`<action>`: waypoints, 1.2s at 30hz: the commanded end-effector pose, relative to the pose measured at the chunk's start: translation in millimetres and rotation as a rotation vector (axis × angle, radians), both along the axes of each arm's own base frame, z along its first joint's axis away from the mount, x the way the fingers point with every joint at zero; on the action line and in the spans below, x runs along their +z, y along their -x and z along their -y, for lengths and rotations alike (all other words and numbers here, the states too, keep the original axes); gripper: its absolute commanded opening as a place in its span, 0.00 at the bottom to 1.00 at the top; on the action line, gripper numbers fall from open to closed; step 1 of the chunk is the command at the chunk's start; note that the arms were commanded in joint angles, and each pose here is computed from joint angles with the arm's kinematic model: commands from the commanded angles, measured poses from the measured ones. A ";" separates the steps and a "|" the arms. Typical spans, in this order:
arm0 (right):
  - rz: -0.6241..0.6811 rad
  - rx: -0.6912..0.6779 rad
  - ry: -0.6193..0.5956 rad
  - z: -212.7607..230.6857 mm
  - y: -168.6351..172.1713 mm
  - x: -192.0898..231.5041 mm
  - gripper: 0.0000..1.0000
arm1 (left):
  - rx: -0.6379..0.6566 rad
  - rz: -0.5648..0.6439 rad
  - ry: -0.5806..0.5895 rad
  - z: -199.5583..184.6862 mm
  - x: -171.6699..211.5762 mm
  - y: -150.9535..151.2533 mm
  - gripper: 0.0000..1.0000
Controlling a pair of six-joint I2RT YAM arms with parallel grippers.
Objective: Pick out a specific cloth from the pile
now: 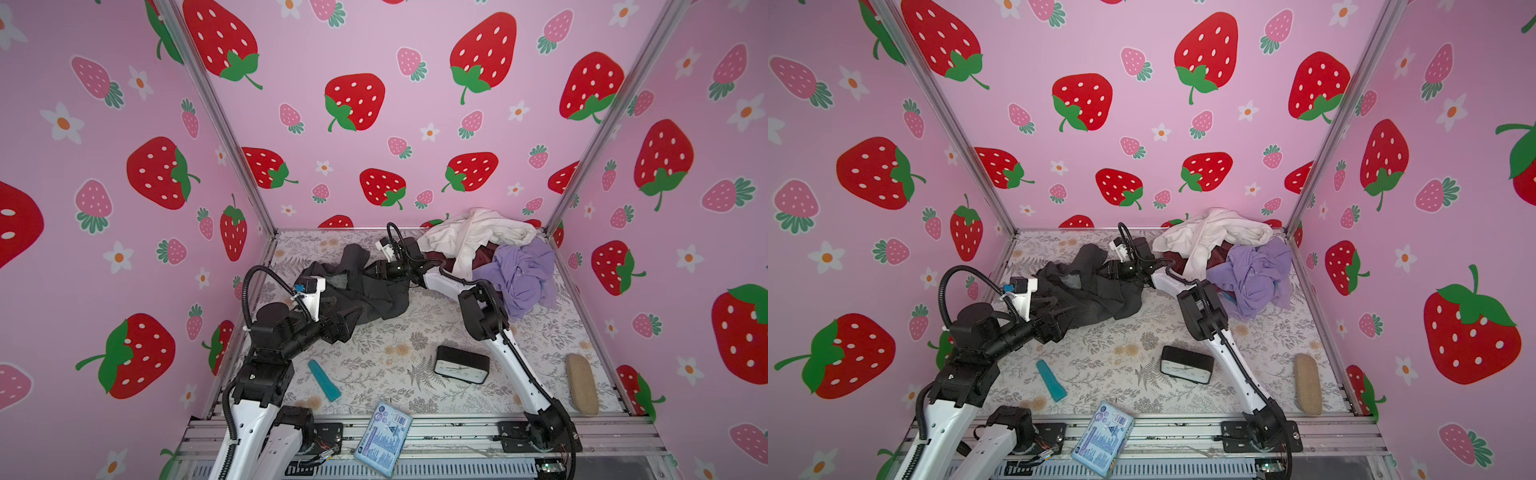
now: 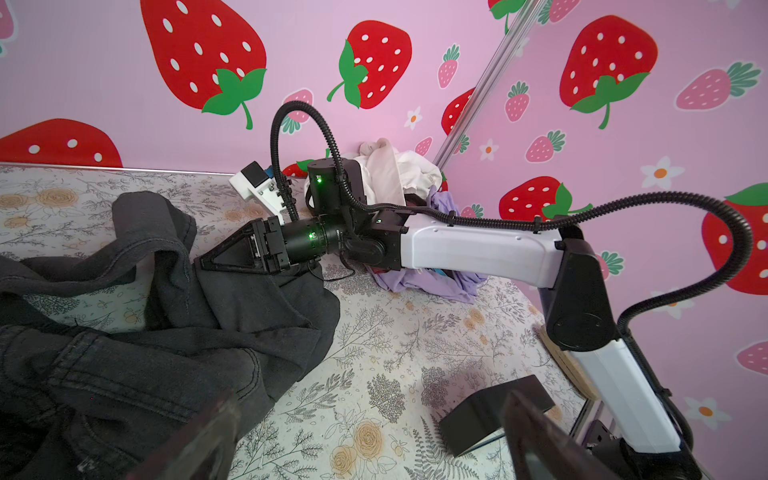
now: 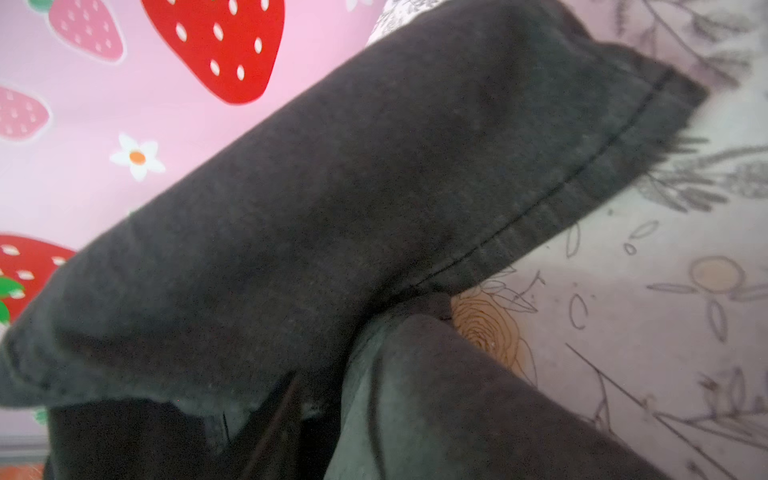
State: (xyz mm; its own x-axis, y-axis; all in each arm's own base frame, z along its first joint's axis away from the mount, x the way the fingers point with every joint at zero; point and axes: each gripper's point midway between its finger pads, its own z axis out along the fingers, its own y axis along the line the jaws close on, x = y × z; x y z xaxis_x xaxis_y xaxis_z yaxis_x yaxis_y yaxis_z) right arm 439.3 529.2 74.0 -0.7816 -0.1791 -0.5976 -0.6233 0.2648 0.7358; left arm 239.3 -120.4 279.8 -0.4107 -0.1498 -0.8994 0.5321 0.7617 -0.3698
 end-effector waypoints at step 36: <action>0.754 -1.014 0.616 443.9 67.9 197.4 1.00 | 0.748 -0.031 -0.294 -124.9 -40.9 -65.2 0.99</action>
State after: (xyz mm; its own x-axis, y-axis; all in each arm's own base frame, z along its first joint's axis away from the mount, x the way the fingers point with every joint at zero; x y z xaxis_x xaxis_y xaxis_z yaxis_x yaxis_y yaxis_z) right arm 363.2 120.8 294.9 -0.2733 -0.0752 -0.9590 -0.3023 0.9531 0.0114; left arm 295.2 -33.0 247.7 -0.3872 -0.1730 -0.9056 0.0313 0.9792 -0.2005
